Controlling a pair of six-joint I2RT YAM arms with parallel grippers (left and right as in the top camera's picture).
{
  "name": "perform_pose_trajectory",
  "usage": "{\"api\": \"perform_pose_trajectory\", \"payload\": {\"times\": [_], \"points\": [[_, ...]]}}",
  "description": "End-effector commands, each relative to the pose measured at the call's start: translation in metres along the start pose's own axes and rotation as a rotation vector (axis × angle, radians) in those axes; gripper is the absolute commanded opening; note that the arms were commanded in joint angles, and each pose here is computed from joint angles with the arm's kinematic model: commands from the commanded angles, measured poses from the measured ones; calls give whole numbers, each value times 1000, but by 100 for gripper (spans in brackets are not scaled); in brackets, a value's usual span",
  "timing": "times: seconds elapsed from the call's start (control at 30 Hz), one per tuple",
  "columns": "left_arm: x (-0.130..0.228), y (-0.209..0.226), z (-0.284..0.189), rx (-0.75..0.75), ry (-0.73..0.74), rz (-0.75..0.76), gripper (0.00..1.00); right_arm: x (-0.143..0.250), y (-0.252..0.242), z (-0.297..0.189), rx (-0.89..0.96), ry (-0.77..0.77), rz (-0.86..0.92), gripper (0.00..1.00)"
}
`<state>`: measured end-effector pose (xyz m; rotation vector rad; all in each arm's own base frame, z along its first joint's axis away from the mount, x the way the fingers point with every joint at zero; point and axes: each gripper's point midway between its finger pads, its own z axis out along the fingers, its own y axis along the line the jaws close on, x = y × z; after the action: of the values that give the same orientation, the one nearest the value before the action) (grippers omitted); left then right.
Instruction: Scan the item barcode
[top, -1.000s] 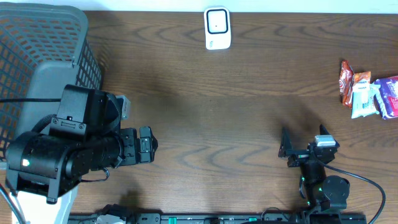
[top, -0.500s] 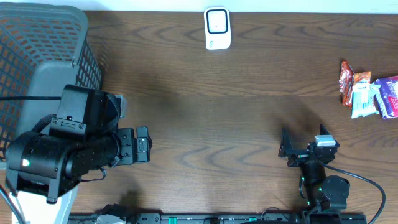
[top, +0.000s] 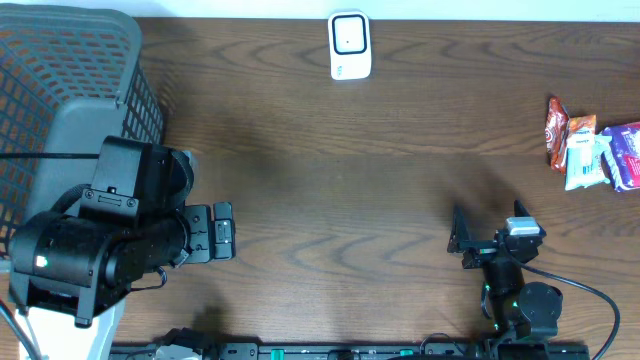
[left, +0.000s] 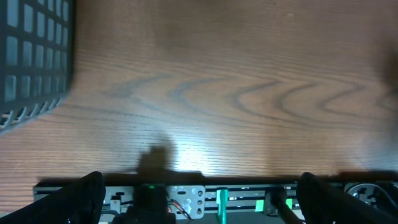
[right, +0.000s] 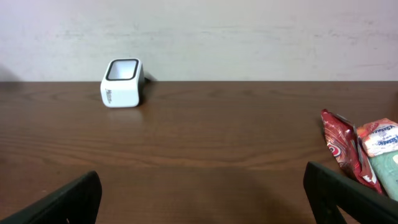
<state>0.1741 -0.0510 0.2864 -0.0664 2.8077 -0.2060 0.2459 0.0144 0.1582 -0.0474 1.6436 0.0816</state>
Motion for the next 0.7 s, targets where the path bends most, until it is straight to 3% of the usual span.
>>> {"api": "perform_pose_trajectory", "payload": {"times": [0.0,0.2,0.4,0.67], "points": [[7,8,3,-38,29,55,98,1,1,0,0,-2,17,99],[3,7,14,-37,31,82,98,1,1,0,-1,-2,17,99],[-13,1,30,-1,-79,188,98,1,1,0,-1,-2,17,99],[0,7,65,8,-184,313,98,1,1,0,-1,-2,17,99]]}}
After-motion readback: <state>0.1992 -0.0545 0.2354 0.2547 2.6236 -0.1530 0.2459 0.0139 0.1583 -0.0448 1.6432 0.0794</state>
